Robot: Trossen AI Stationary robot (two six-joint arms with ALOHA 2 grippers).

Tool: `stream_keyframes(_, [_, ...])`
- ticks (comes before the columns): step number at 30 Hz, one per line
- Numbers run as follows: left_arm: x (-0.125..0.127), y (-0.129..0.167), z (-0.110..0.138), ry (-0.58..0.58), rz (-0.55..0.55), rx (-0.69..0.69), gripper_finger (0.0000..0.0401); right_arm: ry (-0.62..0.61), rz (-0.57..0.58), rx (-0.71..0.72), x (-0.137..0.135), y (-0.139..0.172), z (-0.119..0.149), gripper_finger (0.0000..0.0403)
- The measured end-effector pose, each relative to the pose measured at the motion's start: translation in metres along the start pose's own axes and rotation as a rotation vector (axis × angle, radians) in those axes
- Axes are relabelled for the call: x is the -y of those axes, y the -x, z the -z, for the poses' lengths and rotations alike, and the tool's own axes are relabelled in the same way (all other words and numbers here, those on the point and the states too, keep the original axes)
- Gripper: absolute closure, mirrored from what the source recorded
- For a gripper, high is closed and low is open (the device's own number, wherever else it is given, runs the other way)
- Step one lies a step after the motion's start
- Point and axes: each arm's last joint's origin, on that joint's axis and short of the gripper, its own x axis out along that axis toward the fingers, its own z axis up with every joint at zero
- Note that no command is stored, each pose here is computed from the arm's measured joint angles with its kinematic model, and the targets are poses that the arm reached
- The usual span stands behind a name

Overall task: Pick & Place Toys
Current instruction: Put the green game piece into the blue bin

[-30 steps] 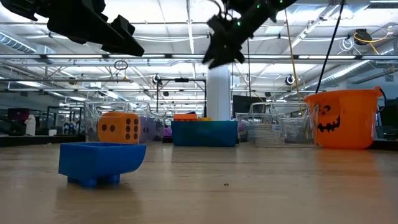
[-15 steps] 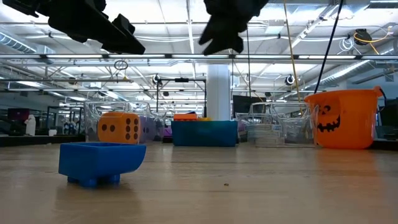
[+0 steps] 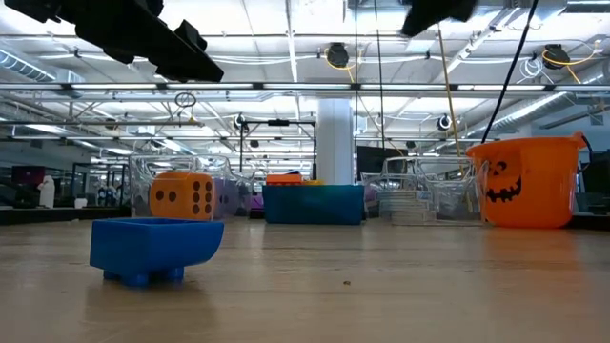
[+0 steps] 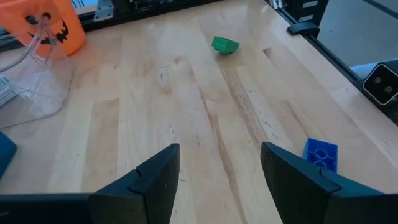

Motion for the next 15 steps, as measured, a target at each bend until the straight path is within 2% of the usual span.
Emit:
stream_keyframes(8, [0.0,0.0,0.0,0.033,0.0,0.0,0.0171,-0.125,-0.001,-0.027,-0.059,-0.002,0.056,0.0227])
stream_keyframes(15, [0.0,0.0,0.0,0.036,0.0,0.001,0.0171,-0.203,0.112,-0.128,-0.079,-0.027,0.096,0.0227])
